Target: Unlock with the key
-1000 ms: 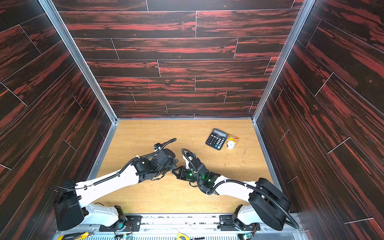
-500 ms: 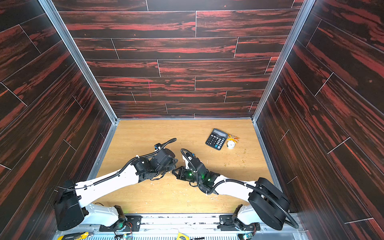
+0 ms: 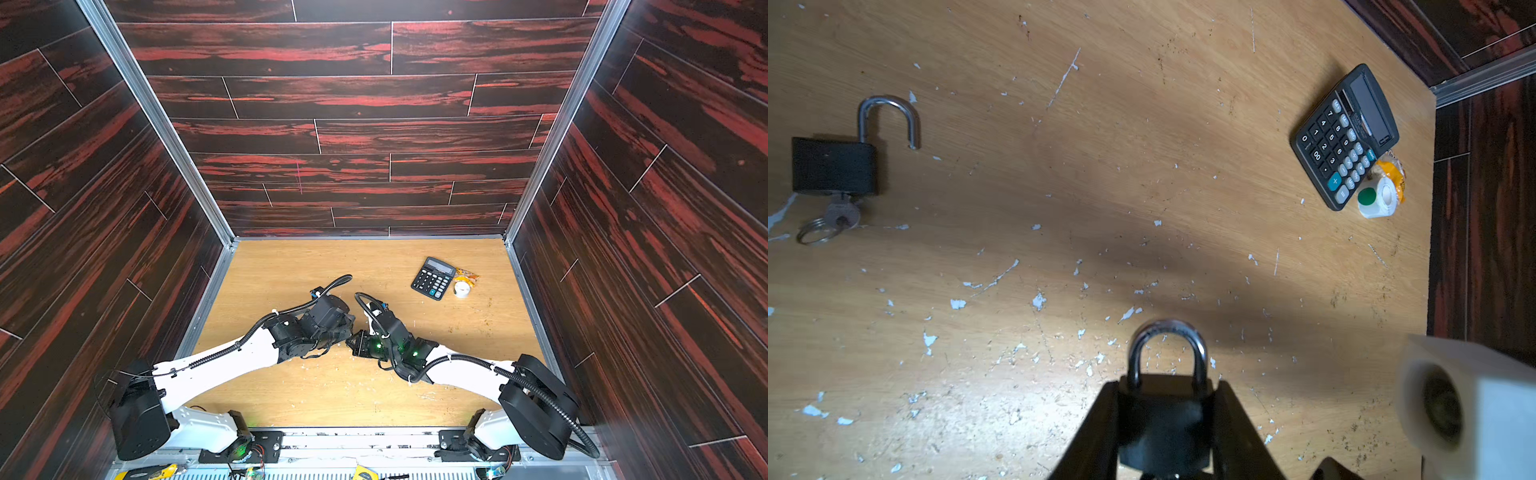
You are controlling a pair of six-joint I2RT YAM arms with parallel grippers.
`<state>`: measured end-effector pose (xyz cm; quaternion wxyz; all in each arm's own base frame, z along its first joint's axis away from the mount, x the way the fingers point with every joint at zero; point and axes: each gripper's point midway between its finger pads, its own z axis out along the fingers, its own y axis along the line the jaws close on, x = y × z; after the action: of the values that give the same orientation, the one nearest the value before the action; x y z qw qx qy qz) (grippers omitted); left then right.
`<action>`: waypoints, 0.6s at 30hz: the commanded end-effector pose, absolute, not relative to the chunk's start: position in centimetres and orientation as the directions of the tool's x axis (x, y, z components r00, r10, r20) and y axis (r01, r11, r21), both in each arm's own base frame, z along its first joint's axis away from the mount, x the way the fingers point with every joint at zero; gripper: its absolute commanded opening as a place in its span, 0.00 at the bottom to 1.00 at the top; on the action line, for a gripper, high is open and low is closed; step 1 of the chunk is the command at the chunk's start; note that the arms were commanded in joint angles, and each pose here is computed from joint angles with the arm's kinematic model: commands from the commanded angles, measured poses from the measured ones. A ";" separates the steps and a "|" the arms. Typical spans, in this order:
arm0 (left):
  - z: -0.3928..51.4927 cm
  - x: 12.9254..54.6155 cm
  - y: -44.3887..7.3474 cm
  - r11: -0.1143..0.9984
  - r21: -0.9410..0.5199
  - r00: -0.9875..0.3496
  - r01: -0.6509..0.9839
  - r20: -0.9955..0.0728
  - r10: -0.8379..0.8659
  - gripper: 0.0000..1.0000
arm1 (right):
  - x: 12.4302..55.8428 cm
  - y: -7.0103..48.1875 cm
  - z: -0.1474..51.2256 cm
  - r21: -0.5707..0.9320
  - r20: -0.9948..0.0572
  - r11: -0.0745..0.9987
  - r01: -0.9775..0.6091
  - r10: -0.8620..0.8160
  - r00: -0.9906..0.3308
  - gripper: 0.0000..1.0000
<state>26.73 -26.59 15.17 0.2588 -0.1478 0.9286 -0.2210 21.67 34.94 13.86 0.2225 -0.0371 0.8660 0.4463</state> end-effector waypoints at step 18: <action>13.9 21.7 -28.3 0.893 -0.449 -0.935 -0.036 -0.300 -0.189 0.00 | 26.5 34.8 23.7 0.779 -0.568 0.473 -0.411 0.256 -0.782 0.00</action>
<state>26.83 -27.40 15.85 0.2632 -0.1205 0.9282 -0.2338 22.38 34.30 14.67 0.2056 -0.0635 0.8657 0.4520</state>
